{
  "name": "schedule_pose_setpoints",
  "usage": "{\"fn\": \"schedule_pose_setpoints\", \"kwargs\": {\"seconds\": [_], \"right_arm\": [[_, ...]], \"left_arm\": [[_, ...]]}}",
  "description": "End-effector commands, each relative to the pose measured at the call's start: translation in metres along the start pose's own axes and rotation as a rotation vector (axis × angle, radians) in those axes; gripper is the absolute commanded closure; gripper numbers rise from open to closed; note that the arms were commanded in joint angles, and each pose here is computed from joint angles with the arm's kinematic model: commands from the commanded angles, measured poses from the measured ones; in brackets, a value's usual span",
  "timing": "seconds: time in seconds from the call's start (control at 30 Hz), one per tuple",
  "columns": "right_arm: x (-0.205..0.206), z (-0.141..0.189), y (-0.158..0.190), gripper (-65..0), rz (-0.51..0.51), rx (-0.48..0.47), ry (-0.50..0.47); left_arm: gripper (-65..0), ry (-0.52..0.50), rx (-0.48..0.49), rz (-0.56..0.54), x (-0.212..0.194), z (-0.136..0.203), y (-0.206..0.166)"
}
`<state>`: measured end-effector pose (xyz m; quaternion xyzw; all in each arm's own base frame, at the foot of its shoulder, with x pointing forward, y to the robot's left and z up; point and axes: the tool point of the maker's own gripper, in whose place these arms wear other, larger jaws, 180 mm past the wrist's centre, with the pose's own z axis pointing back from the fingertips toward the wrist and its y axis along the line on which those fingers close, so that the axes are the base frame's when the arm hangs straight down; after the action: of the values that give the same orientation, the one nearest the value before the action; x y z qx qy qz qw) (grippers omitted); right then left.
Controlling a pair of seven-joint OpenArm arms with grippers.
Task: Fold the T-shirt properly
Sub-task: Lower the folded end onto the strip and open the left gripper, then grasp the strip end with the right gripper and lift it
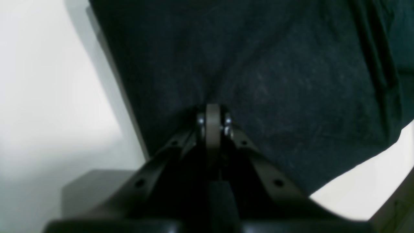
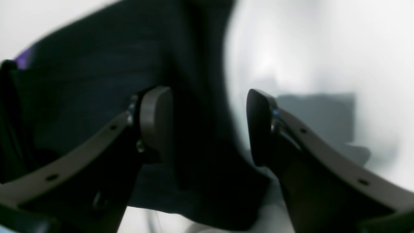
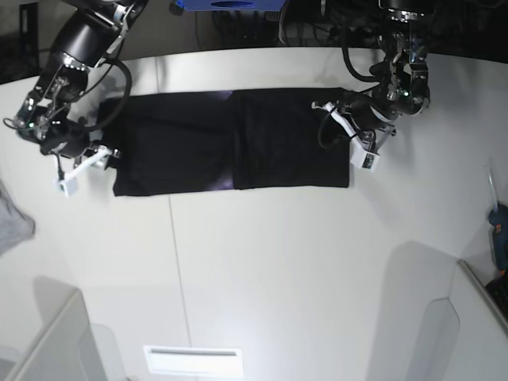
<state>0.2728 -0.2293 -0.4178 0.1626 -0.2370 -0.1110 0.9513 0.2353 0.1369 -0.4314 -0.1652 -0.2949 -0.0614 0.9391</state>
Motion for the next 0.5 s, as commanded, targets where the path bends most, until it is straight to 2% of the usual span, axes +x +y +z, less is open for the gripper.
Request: {"fn": "schedule_pose_setpoints", "kwargs": {"seconds": [0.0,0.1,0.27,0.47], "right_arm": [[0.019,0.007,0.001,-34.5,0.019,0.006,-0.056],[0.011,0.002,0.001,-34.7,0.015,0.015,-0.027],[-0.007,-0.011,0.011,-34.7,-0.011,0.129,0.027],[-0.021,-0.016,0.014,-34.7,-0.017,0.148,0.060]], "left_arm": [[0.0,0.070,0.073,-0.023,-0.013,0.003,0.017],[0.0,0.071,0.078,-0.027,-0.013,0.004,0.019],[0.0,0.069,0.077,-0.027,-0.012,0.004,0.019],[0.0,0.068,0.077,-0.027,-0.012,0.004,0.019]]}}
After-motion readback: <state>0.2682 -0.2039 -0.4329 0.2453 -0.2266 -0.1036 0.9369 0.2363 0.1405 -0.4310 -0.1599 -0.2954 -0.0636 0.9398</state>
